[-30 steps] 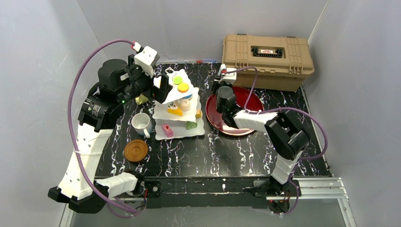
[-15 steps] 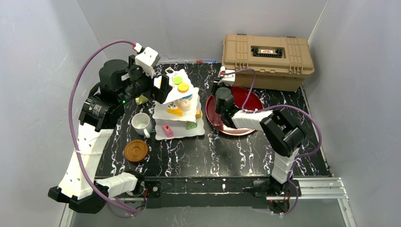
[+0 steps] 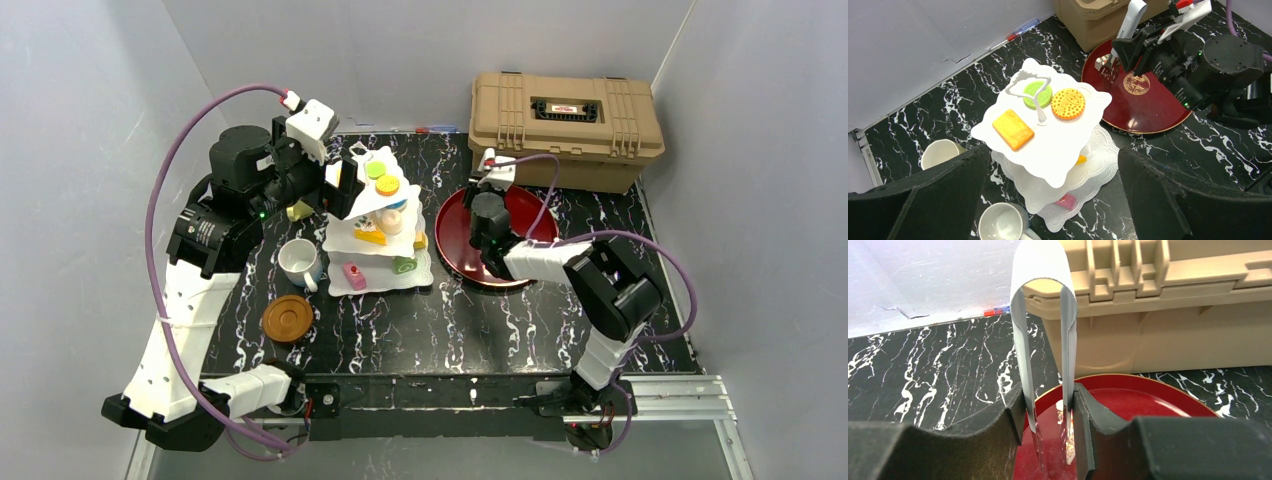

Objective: Serve the afternoon tea
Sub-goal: Pick up the desert from the tray.

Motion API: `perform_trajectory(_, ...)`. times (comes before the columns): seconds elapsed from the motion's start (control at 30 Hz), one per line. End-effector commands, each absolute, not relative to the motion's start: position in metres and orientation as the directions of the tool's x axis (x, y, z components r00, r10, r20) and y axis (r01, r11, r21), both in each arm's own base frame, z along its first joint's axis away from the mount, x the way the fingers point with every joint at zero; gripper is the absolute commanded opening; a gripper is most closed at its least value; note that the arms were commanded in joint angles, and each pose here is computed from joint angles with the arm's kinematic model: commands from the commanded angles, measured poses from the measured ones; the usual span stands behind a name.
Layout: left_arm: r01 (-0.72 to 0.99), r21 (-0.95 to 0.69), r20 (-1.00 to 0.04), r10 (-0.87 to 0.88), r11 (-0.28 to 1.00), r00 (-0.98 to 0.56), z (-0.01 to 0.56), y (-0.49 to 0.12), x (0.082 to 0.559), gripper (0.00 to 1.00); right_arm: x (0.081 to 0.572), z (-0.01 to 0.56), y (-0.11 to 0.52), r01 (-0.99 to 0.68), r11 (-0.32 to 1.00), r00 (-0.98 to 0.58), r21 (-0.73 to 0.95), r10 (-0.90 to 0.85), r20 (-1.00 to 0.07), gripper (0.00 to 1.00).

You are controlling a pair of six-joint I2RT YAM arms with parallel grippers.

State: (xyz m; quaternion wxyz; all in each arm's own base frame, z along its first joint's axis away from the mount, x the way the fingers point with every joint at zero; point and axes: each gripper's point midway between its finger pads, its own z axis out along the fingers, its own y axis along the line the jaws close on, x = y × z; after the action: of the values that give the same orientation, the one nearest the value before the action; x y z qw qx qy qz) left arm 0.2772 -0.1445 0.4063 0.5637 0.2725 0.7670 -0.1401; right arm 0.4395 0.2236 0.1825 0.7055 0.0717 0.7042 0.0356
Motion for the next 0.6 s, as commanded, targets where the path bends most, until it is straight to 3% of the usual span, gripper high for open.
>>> perform_trajectory(0.0, 0.574, 0.097, -0.949, 0.249, 0.813, -0.193, 0.415, -0.144, 0.277, 0.99, 0.433, 0.225, 0.209, 0.067, 0.973, 0.106, 0.222, 0.214, -0.971, 0.12)
perform_trajectory(0.37, 0.576, 0.09, -0.951, 0.243, 0.812, -0.193, 0.417, -0.144, 0.276, 0.99, 0.424, 0.237, 0.216, -0.012, 0.983, 0.071, 0.181, 0.182, -0.981, 0.15)
perform_trajectory(0.57, 0.577, 0.081, -0.95, 0.239, 0.813, -0.203, 0.414, -0.146, 0.277, 0.99, 0.413, 0.239, 0.198, 0.05, 0.985, 0.05, 0.168, 0.165, -0.985, 0.16)
